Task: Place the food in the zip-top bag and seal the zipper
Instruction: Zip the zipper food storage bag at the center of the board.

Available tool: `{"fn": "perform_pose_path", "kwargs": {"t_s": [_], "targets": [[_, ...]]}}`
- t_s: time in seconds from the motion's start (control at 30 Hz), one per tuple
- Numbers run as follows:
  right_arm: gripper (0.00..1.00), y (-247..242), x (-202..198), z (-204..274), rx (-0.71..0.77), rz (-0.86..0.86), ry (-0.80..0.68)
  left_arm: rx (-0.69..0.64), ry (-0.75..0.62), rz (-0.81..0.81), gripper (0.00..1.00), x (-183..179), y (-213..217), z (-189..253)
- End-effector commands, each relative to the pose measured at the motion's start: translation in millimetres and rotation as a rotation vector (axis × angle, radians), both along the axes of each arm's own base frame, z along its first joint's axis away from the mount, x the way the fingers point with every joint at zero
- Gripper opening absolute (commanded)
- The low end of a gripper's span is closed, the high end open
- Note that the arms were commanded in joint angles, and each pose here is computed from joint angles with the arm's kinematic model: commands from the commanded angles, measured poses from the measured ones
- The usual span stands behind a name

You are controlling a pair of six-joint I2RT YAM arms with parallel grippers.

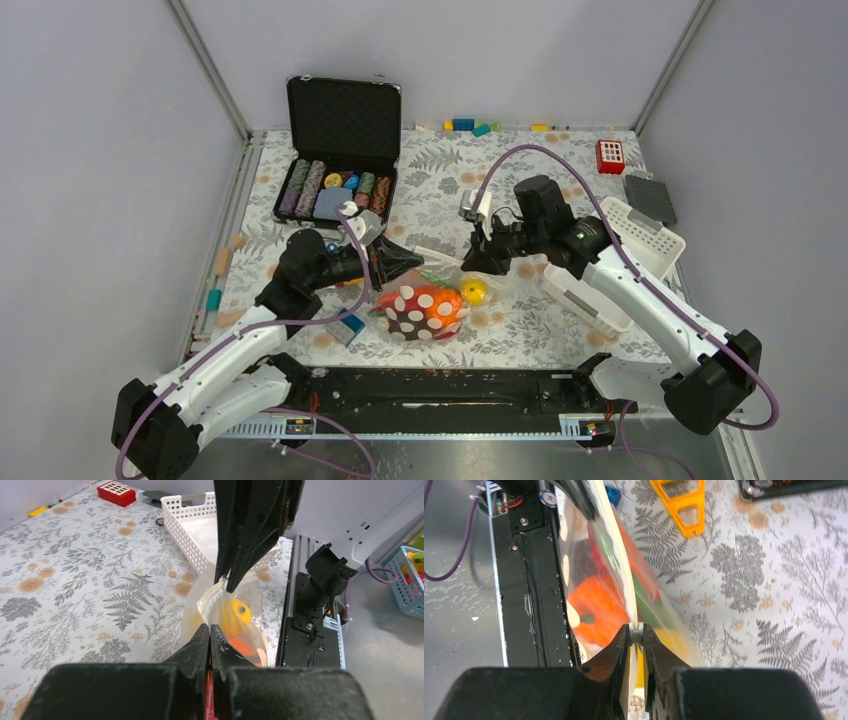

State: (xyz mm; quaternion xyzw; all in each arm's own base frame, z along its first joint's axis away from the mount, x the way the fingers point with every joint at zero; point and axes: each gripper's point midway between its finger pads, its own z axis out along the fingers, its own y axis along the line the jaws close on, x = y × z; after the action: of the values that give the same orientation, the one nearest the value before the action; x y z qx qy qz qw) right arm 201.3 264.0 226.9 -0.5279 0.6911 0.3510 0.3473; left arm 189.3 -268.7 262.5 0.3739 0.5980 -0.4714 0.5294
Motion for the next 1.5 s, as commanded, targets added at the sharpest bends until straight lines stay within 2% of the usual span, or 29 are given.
{"fn": "perform_pose_path", "kwargs": {"t_s": [0.0,0.4,0.5,0.73,1.17,1.33,1.47], "targets": [[0.04,-36,1,-21,-0.099,-0.155,0.047,-0.037,-0.093,0.13,0.0,16,14,20],[0.02,-68,-4,-41,-0.151,-0.35,0.062,-0.089,-0.056,0.437,0.0,54,45,24],[0.02,-72,-6,-48,-0.137,-0.39,0.079,-0.089,-0.029,0.541,0.0,68,57,22],[0.02,-78,-9,-53,-0.118,-0.477,0.114,-0.091,0.029,0.672,0.0,89,68,21],[0.02,-84,-20,-49,-0.068,-0.552,0.16,-0.076,0.07,0.815,0.0,116,81,23],[0.04,-110,-9,-58,-0.172,-0.723,0.16,-0.069,0.083,0.836,0.0,123,81,22],[0.02,-115,-9,-60,-0.204,-0.734,0.159,-0.068,0.091,0.856,0.0,127,84,19]]}}
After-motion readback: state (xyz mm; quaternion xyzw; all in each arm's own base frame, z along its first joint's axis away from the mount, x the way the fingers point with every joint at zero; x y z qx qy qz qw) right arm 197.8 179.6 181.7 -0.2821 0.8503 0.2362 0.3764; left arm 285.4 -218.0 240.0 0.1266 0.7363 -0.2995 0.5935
